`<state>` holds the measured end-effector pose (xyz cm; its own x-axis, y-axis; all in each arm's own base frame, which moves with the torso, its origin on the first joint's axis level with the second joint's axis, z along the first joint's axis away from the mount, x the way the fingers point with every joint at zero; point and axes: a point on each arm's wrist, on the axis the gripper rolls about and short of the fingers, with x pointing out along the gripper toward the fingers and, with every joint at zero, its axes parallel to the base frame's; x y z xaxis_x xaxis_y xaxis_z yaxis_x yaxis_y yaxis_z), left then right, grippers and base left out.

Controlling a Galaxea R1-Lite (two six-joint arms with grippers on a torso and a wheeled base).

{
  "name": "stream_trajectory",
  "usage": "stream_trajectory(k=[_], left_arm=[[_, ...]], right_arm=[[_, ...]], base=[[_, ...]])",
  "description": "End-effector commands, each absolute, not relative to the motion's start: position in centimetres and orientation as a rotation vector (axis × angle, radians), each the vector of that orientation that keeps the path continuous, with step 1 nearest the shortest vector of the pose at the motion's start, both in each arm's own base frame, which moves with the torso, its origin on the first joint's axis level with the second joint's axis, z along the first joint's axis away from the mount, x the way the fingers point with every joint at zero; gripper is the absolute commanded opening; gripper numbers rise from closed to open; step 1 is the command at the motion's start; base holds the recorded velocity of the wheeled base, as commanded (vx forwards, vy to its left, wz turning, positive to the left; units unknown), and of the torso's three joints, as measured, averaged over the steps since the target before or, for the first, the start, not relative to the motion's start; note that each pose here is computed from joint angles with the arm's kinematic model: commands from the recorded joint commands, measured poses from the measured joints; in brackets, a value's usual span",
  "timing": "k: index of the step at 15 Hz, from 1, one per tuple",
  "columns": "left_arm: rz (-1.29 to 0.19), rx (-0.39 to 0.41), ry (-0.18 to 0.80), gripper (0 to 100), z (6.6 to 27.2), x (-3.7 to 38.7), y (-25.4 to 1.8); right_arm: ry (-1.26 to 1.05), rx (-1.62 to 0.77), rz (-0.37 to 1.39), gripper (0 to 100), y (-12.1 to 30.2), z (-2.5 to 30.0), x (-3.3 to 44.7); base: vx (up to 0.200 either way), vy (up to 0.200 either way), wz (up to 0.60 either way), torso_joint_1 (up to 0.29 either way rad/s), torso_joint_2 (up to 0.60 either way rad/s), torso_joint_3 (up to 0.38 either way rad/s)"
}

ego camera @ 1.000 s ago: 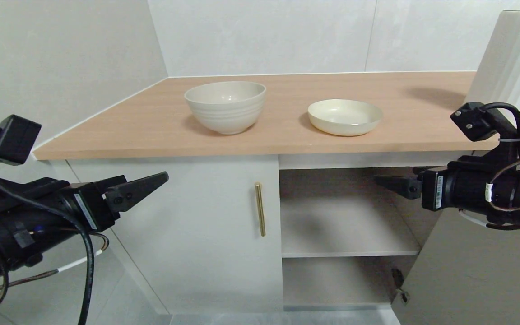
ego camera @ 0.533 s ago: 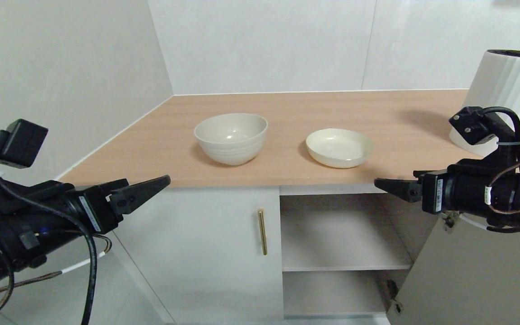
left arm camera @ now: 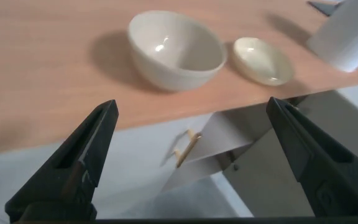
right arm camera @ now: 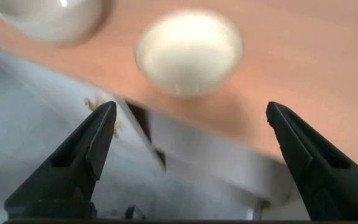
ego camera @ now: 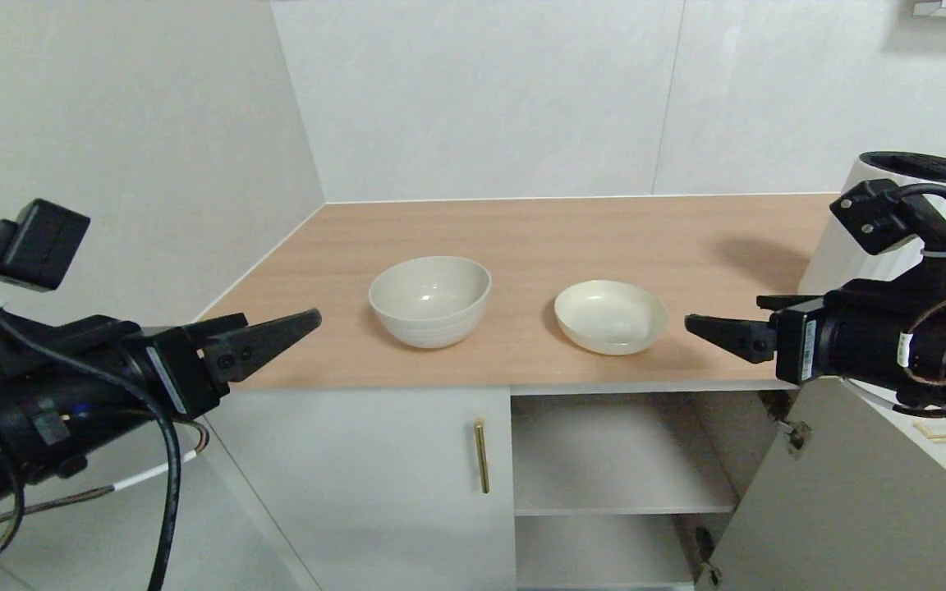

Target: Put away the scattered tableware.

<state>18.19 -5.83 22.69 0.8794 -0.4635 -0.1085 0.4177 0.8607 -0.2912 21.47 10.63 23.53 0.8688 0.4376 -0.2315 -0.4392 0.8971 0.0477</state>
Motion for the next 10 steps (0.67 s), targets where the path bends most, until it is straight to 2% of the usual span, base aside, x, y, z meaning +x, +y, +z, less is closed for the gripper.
stream_trajectory(k=[1, 3, 5, 8, 10], left_arm=[[-0.471, -0.265, 0.186, 100, 24.7, 20.7, -6.6], [-0.440, -0.264, 0.254, 100, 27.4, 23.0, -6.8], [-0.416, -0.263, 0.335, 100, 29.1, 23.1, -6.6], [-0.354, -0.250, 0.431, 100, 29.2, 24.4, -6.9], [-0.180, -0.254, 0.492, 100, 28.8, 26.9, -7.3]], right_arm=[[0.183, -0.002, 0.468, 100, 11.4, 24.5, 23.1], [0.157, 0.002, 0.438, 100, 12.6, 27.1, 25.7], [0.299, 0.023, 0.375, 100, 12.6, 28.5, 26.0], [0.363, 0.107, 0.325, 100, 12.8, 27.6, 26.9], [0.373, 0.094, 0.272, 100, 12.6, 27.1, 26.6]], base=[[0.000, 0.000, 0.00, 0.051, -0.11, -0.066], [0.000, 0.000, 0.00, 0.009, -0.03, -0.018], [0.000, 0.000, 0.00, 0.000, 0.00, 0.000], [0.000, 0.000, 0.00, 0.000, 0.00, 0.000], [0.000, 0.000, 0.00, 0.000, 0.00, 0.000]])
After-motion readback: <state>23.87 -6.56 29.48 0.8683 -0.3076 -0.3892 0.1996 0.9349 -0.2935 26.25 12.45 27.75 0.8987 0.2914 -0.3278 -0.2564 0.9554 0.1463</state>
